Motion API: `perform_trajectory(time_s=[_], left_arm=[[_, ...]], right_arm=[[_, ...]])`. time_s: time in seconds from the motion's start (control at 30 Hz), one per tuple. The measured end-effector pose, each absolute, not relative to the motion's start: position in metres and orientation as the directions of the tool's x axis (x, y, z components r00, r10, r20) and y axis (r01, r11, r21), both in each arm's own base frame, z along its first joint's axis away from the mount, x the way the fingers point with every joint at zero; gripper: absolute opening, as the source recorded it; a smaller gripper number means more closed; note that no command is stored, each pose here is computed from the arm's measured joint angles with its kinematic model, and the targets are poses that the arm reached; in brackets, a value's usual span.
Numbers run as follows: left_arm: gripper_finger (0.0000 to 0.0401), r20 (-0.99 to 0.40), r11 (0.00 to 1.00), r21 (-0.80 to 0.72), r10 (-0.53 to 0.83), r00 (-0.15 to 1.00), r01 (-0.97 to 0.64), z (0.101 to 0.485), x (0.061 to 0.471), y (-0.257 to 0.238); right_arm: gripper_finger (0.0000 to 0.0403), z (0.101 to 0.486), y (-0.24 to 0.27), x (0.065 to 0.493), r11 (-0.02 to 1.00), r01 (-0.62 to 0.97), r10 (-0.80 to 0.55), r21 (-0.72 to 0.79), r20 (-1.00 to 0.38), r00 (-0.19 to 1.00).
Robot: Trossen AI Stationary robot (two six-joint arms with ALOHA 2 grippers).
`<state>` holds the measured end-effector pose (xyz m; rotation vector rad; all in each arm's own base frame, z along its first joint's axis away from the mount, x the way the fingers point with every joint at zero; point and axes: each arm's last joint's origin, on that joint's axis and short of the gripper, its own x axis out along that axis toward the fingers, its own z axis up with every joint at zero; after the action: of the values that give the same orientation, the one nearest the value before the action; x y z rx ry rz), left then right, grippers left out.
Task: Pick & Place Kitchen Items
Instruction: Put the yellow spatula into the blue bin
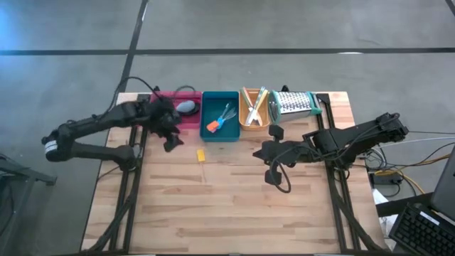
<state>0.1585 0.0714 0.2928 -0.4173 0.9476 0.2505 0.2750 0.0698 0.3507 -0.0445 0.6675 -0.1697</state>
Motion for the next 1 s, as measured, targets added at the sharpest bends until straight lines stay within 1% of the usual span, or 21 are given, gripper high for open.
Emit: perform_trajectory(time_s=[0.07,0.17,0.23,0.3,0.4,0.5,0.63,0.77,0.9,1.0], left_arm=[[0.0291,-0.821,0.932,-0.188,0.024,0.571,-0.310,0.292,0.168,0.061],[0.0291,-0.819,0.980,-0.063,0.058,0.572,-0.190,0.290,0.183,0.043],[0.0291,-0.811,0.994,0.023,0.079,0.580,-0.105,0.288,0.192,0.030],[0.0290,-0.803,0.995,0.095,0.090,0.589,-0.024,0.286,0.200,0.018],[0.0290,-0.790,0.984,0.172,0.107,0.603,0.052,0.283,0.210,0.003],[0.0290,-0.802,0.963,0.233,0.111,0.588,0.137,0.276,0.219,-0.006],[0.0290,-0.844,0.944,0.262,0.124,0.522,0.200,0.260,0.232,-0.009],[0.0290,-0.895,0.921,0.245,0.096,0.436,0.302,0.238,0.246,-0.011],[0.0290,-0.930,0.883,0.244,0.096,0.355,0.400,0.218,0.257,-0.015],[0.0290,-0.946,0.836,0.246,0.097,0.308,0.491,0.205,0.262,-0.021]], right_arm=[[0.0008,0.351,0.070,0.275,0.985,0.142,-0.171,-0.095,-0.612,0.772],[0.0008,0.351,0.070,0.275,0.985,0.143,-0.171,-0.095,-0.612,0.772],[0.0008,0.351,0.070,0.275,0.985,0.143,-0.171,-0.095,-0.612,0.772],[0.0008,0.351,0.070,0.275,0.985,0.143,-0.171,-0.094,-0.612,0.772],[0.0008,0.351,0.070,0.275,0.985,0.144,-0.171,-0.094,-0.612,0.772],[0.0008,0.351,0.070,0.275,0.985,0.143,-0.171,-0.095,-0.612,0.772],[0.0008,0.351,0.070,0.275,0.985,0.143,-0.169,-0.092,-0.606,0.777],[0.0008,0.352,0.070,0.276,0.986,0.144,-0.168,-0.087,-0.598,0.783],[0.0008,0.352,0.070,0.276,0.986,0.144,-0.168,-0.087,-0.598,0.783],[0.0008,0.352,0.070,0.276,0.986,0.145,-0.168,-0.087,-0.599,0.783]])
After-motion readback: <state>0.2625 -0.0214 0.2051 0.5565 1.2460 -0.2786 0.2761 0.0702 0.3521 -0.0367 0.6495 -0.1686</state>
